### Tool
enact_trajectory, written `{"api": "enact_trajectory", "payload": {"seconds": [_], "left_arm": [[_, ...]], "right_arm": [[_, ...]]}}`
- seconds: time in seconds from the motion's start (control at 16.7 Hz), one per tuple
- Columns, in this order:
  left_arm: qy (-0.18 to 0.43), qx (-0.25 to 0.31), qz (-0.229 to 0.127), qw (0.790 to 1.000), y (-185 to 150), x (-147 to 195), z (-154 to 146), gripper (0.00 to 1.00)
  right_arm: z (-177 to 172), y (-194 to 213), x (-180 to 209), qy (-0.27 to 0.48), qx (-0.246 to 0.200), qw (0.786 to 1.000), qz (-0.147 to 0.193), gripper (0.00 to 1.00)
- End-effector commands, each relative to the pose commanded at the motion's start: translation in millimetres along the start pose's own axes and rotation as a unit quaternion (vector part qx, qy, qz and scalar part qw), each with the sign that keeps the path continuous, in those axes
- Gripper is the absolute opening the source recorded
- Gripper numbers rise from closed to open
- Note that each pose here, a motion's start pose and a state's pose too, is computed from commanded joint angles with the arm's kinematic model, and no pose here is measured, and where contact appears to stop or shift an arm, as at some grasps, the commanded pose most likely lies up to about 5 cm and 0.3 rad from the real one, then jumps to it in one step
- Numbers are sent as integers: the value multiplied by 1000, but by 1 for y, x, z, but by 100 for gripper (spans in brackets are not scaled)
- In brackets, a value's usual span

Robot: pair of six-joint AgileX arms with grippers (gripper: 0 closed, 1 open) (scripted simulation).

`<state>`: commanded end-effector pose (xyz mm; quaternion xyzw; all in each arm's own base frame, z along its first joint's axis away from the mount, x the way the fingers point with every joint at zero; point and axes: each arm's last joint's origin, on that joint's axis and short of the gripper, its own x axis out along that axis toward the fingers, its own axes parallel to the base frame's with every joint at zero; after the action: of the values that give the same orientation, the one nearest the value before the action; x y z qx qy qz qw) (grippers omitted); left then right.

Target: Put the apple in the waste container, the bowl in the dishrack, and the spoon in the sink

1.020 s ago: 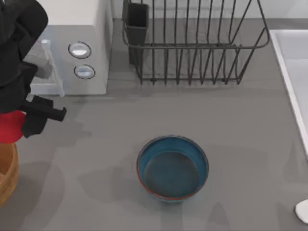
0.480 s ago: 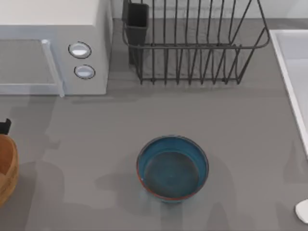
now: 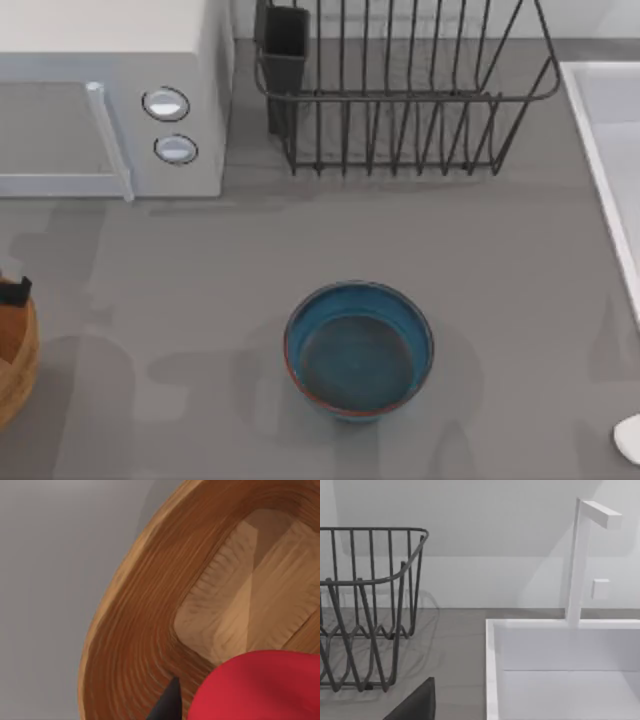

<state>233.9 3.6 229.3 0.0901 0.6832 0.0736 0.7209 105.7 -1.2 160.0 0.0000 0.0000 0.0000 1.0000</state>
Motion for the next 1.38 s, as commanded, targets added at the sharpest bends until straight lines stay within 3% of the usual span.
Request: {"api": "enact_trajectory", "payload": {"seconds": [0.24,0.48,1.26,1.38], "left_arm": [[1,0,-1,1000,0,26,-3,0],[3,1,-1,1000,0,29,-4,0],[3,1,-1,1000,0,29,-4,98],[3,1,-1,1000,0,29,-4,100]], "right_arm": [[0,0,0,0,0,1000,0,100],[0,0,0,0,0,1000,0,100],[0,0,0,0,0,1000,0,100],[0,0,0,0,0,1000,0,100]]}}
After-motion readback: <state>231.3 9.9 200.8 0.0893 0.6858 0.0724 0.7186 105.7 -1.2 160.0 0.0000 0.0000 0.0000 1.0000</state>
